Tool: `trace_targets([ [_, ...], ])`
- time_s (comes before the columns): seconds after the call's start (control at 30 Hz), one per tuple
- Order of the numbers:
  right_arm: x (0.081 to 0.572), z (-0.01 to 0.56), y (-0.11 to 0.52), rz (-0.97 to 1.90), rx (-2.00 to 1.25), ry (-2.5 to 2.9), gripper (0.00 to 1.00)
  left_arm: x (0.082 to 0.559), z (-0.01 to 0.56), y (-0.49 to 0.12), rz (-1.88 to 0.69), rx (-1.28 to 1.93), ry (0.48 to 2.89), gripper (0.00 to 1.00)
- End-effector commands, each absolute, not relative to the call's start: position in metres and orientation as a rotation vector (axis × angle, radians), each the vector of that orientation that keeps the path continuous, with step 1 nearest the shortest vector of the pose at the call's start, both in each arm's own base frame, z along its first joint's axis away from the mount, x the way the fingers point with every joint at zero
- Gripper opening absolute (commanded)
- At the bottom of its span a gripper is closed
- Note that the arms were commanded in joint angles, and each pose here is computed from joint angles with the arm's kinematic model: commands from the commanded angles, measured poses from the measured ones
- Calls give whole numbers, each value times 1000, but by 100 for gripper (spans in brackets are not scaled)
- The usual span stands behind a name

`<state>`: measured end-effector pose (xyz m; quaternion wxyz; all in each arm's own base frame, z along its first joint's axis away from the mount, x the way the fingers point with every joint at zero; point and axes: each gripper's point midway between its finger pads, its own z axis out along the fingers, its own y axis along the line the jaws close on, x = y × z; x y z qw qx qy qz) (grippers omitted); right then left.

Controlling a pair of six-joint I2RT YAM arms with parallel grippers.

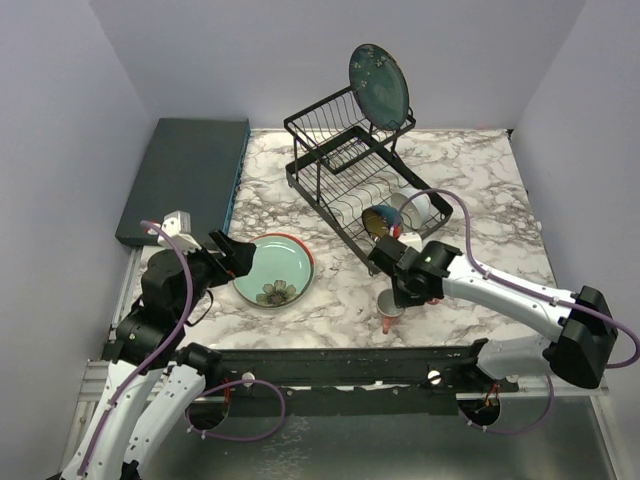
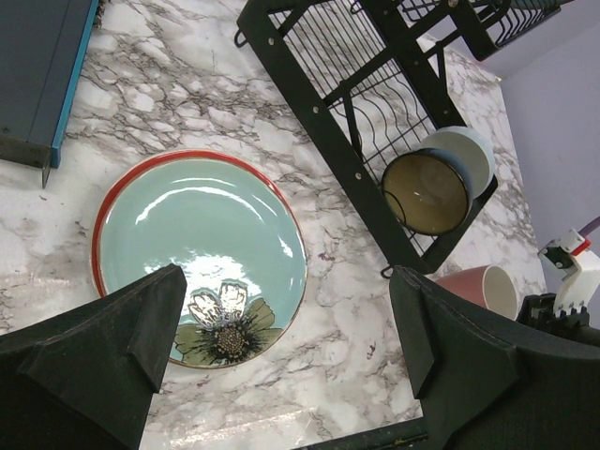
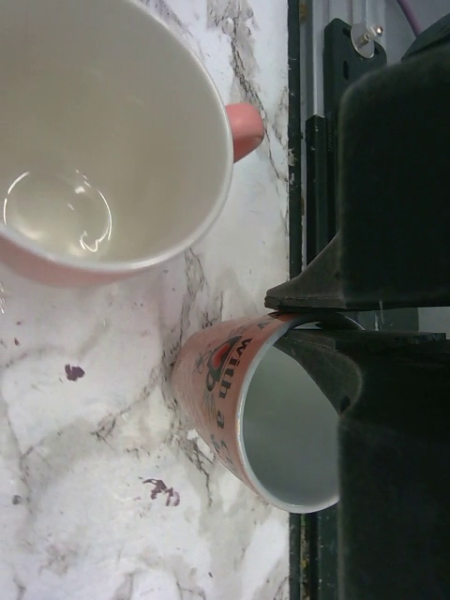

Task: Load the mixed dishes into the dish rack
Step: Move the cup to the corner of the board.

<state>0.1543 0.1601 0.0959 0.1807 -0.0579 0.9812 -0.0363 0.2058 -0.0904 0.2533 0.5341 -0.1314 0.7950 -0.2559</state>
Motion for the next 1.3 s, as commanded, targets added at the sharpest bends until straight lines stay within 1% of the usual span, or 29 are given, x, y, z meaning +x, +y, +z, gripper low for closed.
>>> trace_targets([
  [0.0, 165, 101, 160, -16, -55, 2724, 0, 208, 251, -91, -606, -318, 1900, 99],
  [0.13, 165, 93, 157, -2, -37, 2731, 1, 209, 250, -91, -602, -320, 1906, 99],
  [0.3, 163, 85, 156, 2, -34, 2744, 8, 210, 248, -91, -596, -323, 1917, 99],
  [0.37, 162, 85, 155, 6, -28, 2741, 12, 211, 246, -92, -596, -322, 1926, 99],
  [0.43, 163, 86, 155, 12, -29, 2737, 15, 212, 244, -93, -595, -321, 1936, 99],
  [0.63, 165, 90, 155, 28, -28, 2716, 32, 214, 240, -94, -590, -321, 1956, 99],
  [0.7, 165, 93, 154, 24, -30, 2709, 34, 214, 239, -95, -588, -322, 1961, 99],
  [1.0, 178, 124, 149, -15, -81, 2631, 38, 219, 230, -97, -577, -329, 2002, 99],
  [1.27, 206, 167, 193, 200, -203, 2507, 40, 225, 216, -100, -547, -342, 2075, 99],
])
